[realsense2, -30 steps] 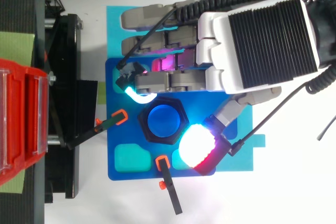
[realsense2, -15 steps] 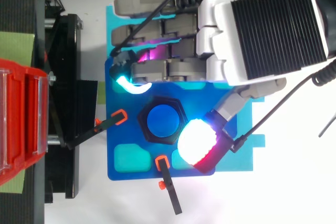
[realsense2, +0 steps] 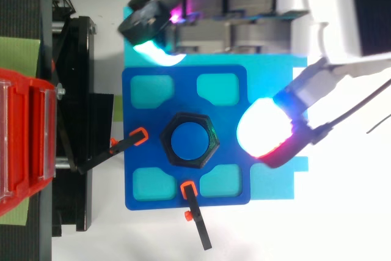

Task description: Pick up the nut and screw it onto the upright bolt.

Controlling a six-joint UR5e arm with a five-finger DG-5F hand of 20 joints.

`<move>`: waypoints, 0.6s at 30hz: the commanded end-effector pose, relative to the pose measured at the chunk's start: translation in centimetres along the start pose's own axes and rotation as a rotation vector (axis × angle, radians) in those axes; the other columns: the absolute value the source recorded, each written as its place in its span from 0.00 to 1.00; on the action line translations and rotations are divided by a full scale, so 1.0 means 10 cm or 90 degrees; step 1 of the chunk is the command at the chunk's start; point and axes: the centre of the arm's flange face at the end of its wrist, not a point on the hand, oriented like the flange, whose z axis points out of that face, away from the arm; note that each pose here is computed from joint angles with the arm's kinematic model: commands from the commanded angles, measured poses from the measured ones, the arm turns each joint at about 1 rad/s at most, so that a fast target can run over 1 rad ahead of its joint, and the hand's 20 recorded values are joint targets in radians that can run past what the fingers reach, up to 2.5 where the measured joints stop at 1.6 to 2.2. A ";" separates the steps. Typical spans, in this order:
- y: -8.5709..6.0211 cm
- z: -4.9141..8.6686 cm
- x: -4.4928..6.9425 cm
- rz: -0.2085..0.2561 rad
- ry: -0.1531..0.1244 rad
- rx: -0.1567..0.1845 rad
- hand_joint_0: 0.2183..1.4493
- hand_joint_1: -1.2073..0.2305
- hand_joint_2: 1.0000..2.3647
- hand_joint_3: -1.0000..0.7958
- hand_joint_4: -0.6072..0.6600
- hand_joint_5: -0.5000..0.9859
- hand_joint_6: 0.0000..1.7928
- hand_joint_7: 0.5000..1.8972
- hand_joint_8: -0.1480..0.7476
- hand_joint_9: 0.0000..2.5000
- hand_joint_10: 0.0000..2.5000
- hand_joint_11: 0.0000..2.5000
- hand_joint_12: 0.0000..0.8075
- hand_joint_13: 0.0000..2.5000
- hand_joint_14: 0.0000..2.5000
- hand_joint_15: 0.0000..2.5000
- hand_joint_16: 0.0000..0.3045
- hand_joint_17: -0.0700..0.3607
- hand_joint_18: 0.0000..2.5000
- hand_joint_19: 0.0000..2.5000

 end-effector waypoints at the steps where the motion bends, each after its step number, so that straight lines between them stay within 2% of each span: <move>1: 0.00 -0.16 -0.11 -0.008 0.040 0.007 0.23 0.65 0.00 0.28 0.63 0.22 0.28 0.15 0.43 0.19 0.00 0.00 0.42 0.07 0.00 0.00 0.12 0.36 0.00 0.00; 3: 0.01 -0.26 -0.25 -0.007 0.048 0.011 0.23 0.65 0.00 0.28 0.64 0.22 0.28 0.15 0.43 0.18 0.00 0.00 0.43 0.07 0.00 0.00 0.12 0.36 0.00 0.00; 6: 0.01 -0.35 -0.35 -0.009 0.056 0.013 0.23 0.64 0.00 0.28 0.64 0.22 0.28 0.15 0.43 0.18 0.00 0.00 0.42 0.06 0.00 0.00 0.12 0.36 0.00 0.00; 7: 0.02 -0.41 -0.43 -0.017 0.064 0.017 0.23 0.64 0.00 0.28 0.64 0.22 0.28 0.16 0.43 0.18 0.00 0.00 0.42 0.06 0.00 0.00 0.12 0.36 0.00 0.00; 8: 0.02 -0.44 -0.46 -0.018 0.065 0.019 0.23 0.64 0.00 0.28 0.63 0.21 0.28 0.15 0.43 0.18 0.00 0.00 0.43 0.06 0.00 0.00 0.12 0.36 0.00 0.00; 10: 0.07 -0.58 -0.51 -0.022 0.076 0.030 0.23 0.64 0.00 0.28 0.63 0.21 0.28 0.16 0.43 0.18 0.00 0.00 0.43 0.06 0.00 0.00 0.13 0.36 0.00 0.00; 12: 0.12 -0.71 -0.51 -0.019 0.083 0.040 0.24 0.63 0.00 0.28 0.63 0.21 0.28 0.16 0.43 0.17 0.00 0.00 0.43 0.06 0.00 0.00 0.13 0.37 0.00 0.00; 14: 0.17 -0.84 -0.53 -0.022 0.077 0.057 0.24 0.63 0.00 0.28 0.63 0.21 0.28 0.16 0.43 0.17 0.00 0.00 0.43 0.05 0.00 0.00 0.13 0.37 0.00 0.00; 15: 0.20 -0.94 -0.54 -0.024 0.066 0.075 0.24 0.63 0.00 0.28 0.63 0.21 0.28 0.15 0.43 0.17 0.00 0.00 0.43 0.05 0.00 0.00 0.13 0.37 0.00 0.00; 16: 0.20 -0.99 -0.57 -0.026 0.060 0.082 0.24 0.63 0.00 0.28 0.63 0.21 0.28 0.15 0.42 0.16 0.00 0.00 0.43 0.05 0.00 0.00 0.13 0.37 0.00 0.00; 18: 0.24 -1.06 -0.55 -0.026 0.054 0.092 0.23 0.63 0.00 0.28 0.63 0.21 0.28 0.14 0.42 0.15 0.00 0.00 0.44 0.04 0.00 0.00 0.13 0.37 0.00 0.00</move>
